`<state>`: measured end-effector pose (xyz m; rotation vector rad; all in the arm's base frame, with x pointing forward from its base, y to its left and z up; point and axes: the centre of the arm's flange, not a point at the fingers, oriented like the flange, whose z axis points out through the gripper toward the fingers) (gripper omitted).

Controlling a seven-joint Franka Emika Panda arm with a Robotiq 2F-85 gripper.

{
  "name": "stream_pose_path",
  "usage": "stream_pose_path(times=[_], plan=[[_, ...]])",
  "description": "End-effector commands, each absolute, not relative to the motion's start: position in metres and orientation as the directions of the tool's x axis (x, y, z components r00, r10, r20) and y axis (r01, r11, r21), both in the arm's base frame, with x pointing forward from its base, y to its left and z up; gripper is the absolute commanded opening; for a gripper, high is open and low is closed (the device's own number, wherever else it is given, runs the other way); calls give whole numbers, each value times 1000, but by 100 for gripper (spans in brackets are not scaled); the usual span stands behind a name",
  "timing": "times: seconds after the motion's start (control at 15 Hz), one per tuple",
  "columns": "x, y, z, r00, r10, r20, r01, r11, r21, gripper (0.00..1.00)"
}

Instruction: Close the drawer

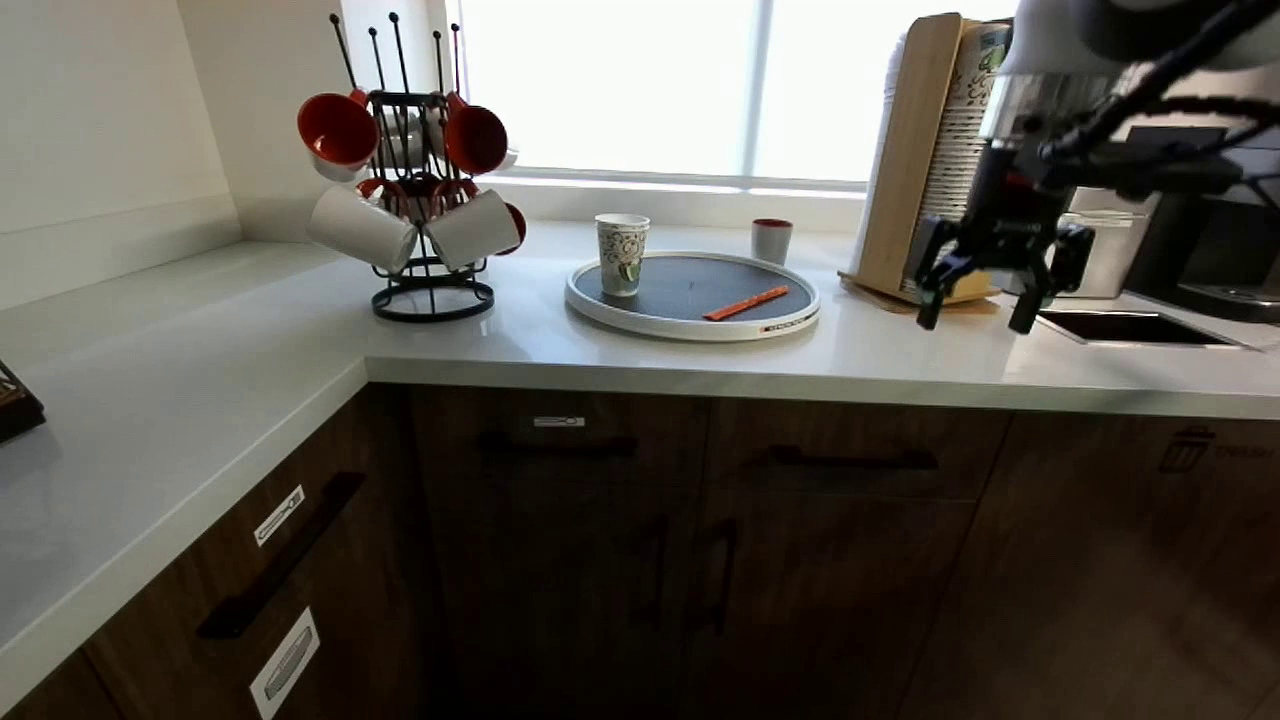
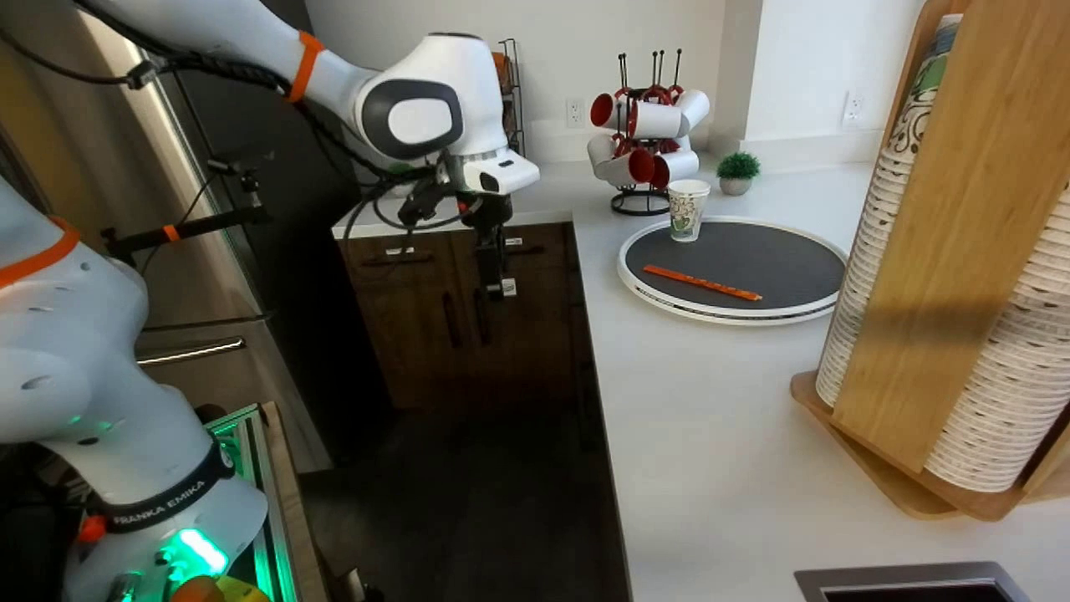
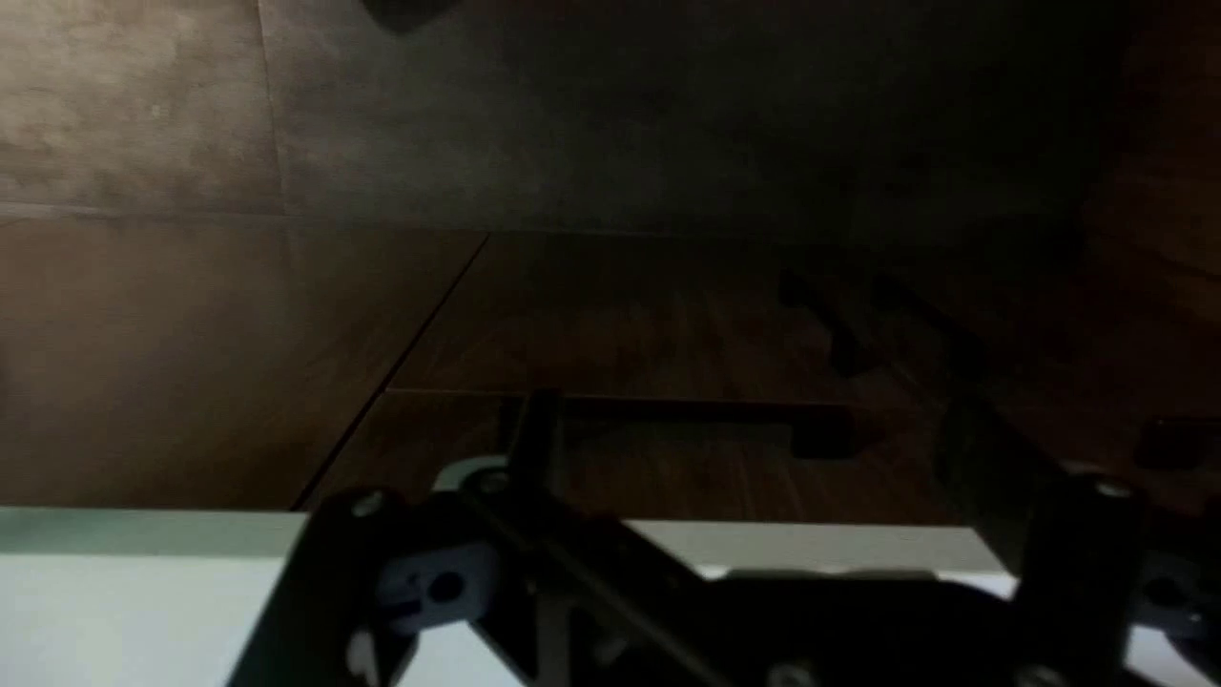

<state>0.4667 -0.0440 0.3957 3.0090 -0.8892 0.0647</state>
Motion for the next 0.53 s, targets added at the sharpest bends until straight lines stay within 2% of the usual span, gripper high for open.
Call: stream_pose_path(times=[0.0,0.13,0.47], plan=[[480,-64,469,835,-551,-1,-551,-835,-10,100],[481,-73,498,827,-562,21,-562,-827,-29,100],[479,-70,485,822,-567,41,-567,-823,-19,100]])
